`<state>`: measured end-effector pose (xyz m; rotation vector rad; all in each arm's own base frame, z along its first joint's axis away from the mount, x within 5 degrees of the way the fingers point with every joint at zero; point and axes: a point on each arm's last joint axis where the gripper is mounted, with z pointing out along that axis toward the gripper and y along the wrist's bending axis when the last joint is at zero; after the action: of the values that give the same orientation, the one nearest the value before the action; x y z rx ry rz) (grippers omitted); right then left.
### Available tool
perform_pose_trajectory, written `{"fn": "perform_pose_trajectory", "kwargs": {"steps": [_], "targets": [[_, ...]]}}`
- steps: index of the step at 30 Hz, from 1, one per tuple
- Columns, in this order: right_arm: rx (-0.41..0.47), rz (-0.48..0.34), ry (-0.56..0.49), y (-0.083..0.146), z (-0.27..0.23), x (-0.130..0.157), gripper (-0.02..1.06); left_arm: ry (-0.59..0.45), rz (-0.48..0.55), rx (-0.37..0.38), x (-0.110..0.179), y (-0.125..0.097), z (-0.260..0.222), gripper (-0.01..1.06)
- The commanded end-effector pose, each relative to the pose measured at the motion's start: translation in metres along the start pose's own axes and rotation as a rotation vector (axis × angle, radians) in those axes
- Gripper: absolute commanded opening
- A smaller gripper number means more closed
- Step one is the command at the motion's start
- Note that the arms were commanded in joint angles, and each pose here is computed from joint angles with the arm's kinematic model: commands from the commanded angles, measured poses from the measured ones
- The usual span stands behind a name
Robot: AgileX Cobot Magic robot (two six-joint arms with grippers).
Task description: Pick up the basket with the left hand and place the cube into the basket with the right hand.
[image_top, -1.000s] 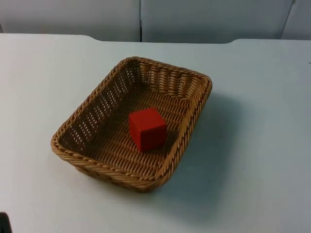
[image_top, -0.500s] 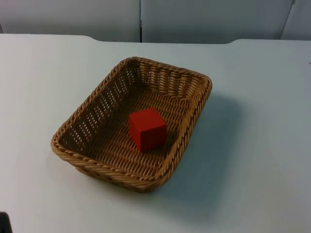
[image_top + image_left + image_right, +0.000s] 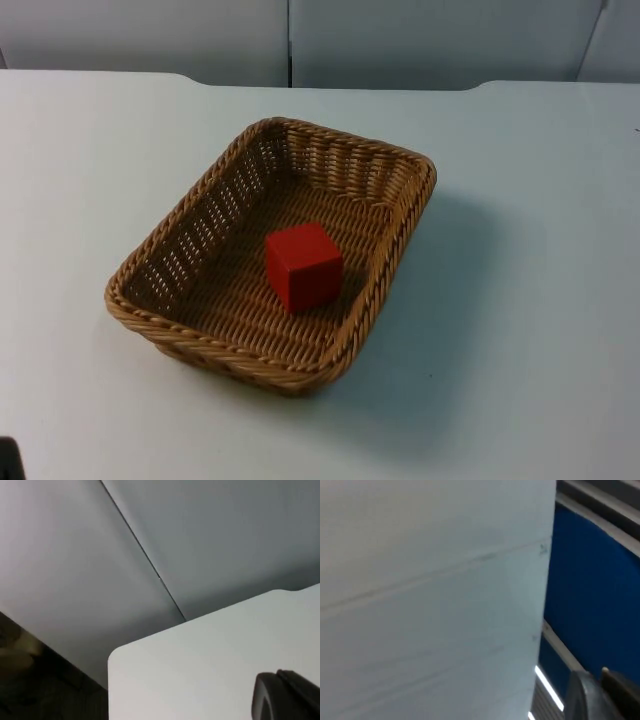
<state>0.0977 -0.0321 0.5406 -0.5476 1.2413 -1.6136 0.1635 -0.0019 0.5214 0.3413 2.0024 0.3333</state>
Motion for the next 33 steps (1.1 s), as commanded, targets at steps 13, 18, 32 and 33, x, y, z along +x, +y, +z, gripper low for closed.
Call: {"fn": "perform_pose_trajectory", "kwargs": {"steps": [13, 18, 32, 33], "targets": [[-0.120, 0.296, 0.136, 0.054, -0.084, 0.069, 0.17, 0.025, -0.047, 0.019, 0.081, -0.023, -0.035, 0.00], [-0.309, 0.499, 0.238, 0.095, -0.107, 0.080, 0.17, -0.038, -0.069, 0.035, 0.130, -0.040, -0.051, 0.00], [-1.090, 0.981, 0.043, 0.137, -0.184, 0.053, 0.17, -0.227, -0.198, 0.188, 0.205, -0.077, -0.091, 0.00], [-1.125, 1.001, 0.012, 0.136, -0.189, 0.051, 0.17, -0.238, -0.201, 0.190, 0.207, -0.078, -0.093, 0.00]]}}
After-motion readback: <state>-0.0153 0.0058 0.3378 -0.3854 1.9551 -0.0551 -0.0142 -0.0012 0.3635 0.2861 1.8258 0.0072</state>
